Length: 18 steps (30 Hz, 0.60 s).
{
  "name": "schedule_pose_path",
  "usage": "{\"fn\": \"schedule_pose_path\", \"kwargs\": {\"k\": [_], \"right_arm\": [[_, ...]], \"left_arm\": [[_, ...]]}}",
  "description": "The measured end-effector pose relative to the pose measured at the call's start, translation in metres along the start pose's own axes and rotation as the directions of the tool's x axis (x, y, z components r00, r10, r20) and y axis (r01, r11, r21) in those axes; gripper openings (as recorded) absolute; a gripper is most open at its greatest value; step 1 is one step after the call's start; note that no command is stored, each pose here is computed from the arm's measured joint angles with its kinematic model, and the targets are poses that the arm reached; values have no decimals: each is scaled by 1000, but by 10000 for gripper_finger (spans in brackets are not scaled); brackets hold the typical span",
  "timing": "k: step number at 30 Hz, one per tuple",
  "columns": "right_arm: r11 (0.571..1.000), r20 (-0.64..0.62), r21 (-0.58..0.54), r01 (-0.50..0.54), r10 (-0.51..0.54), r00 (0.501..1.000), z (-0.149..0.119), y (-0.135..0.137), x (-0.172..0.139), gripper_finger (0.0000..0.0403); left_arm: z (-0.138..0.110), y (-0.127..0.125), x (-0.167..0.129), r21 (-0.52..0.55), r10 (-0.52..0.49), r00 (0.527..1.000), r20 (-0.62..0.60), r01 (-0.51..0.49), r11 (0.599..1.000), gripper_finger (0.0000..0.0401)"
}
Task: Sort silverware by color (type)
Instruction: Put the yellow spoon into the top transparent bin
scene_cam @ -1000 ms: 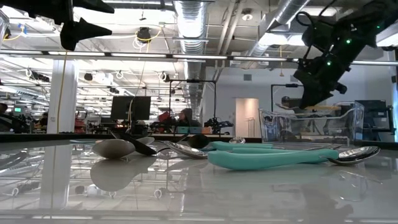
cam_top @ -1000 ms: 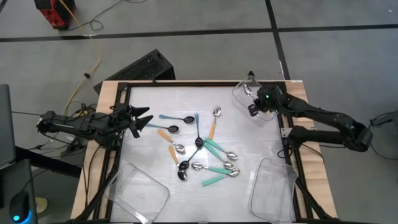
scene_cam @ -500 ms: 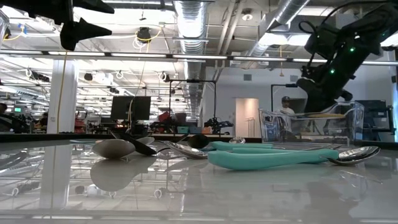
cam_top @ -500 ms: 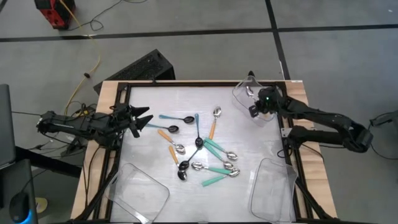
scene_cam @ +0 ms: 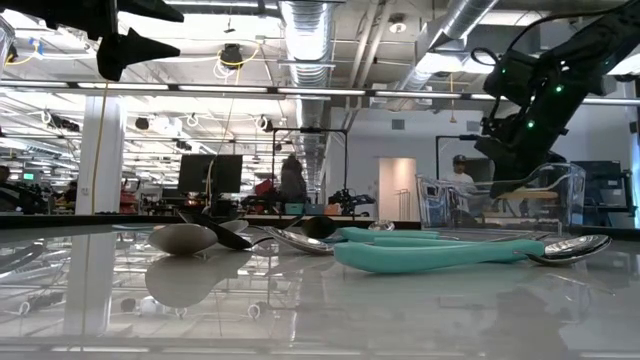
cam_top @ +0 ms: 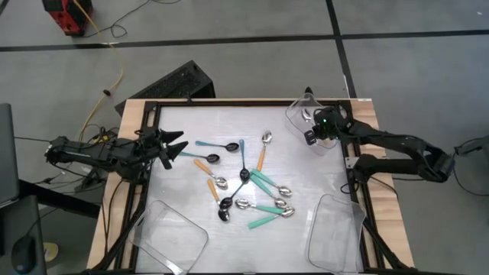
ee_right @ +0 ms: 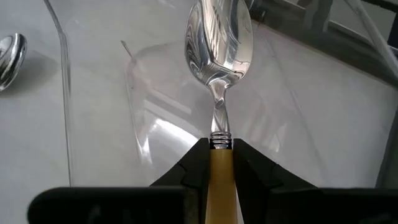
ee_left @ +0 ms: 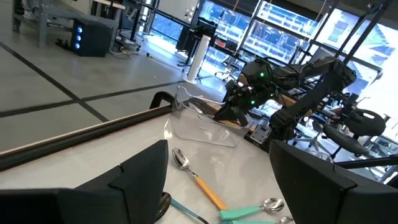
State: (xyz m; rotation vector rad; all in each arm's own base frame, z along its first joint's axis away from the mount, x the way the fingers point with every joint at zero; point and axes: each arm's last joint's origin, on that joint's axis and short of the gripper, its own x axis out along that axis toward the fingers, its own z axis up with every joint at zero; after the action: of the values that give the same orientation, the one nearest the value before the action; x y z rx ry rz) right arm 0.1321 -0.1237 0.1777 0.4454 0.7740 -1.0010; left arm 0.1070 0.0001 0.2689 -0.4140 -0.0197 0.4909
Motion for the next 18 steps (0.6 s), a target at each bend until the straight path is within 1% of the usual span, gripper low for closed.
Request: {"fn": "schedule_pose_path", "kwargs": {"k": [6,18], "right_arm": [[1000,-10,-3,3,-3,1000,0,1,3,84],[1000,-72,-19,21,-22,997,-4,3,17,85]], "left_arm": [[0,0,0,0,-4,1000,-2,4,1000,265],[0,0,0,-1,-5,1000,-2,5,1000,265]]}}
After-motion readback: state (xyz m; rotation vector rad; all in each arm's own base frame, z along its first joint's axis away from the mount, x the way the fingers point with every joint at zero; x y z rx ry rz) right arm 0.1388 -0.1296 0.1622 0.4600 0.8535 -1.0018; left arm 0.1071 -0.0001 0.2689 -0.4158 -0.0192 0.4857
